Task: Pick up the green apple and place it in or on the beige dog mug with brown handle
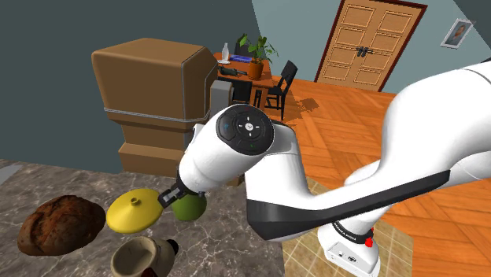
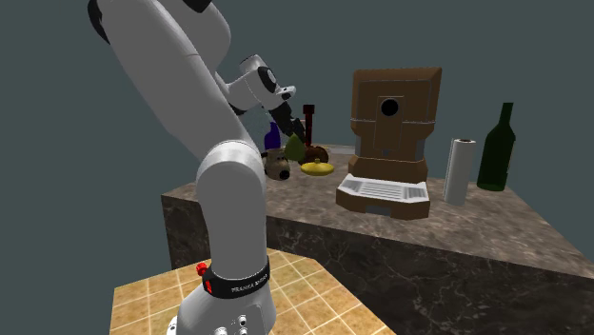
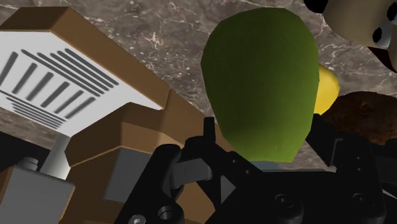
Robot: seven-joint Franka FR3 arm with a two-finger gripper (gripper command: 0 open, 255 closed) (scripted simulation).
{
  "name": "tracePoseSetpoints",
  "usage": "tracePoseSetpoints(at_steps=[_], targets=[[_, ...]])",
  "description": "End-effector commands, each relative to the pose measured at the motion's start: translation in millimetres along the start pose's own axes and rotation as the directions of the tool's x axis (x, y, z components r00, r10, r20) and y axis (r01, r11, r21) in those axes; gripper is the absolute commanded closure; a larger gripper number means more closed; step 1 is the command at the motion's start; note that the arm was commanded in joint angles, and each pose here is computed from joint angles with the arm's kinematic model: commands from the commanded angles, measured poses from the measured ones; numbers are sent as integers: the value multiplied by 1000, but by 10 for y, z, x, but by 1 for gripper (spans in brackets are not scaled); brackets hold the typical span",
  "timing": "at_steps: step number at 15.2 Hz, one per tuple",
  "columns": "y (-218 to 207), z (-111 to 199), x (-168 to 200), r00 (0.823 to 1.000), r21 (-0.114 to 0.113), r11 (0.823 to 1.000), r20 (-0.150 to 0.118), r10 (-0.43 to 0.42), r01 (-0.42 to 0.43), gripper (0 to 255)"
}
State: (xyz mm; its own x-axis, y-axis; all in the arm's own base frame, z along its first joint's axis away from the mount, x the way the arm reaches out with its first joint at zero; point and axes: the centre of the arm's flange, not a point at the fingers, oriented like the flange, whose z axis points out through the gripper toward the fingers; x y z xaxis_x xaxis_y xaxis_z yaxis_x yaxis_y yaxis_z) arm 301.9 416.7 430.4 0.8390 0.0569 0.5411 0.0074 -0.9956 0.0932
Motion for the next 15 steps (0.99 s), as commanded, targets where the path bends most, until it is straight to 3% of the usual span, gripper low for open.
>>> tracePoseSetpoints(at_steps=[1,15], targets=[[8,-84,57,1000,0,1000,0,0,0,255],[77,-702,457,1000,0,1000,0,0,0,255]])
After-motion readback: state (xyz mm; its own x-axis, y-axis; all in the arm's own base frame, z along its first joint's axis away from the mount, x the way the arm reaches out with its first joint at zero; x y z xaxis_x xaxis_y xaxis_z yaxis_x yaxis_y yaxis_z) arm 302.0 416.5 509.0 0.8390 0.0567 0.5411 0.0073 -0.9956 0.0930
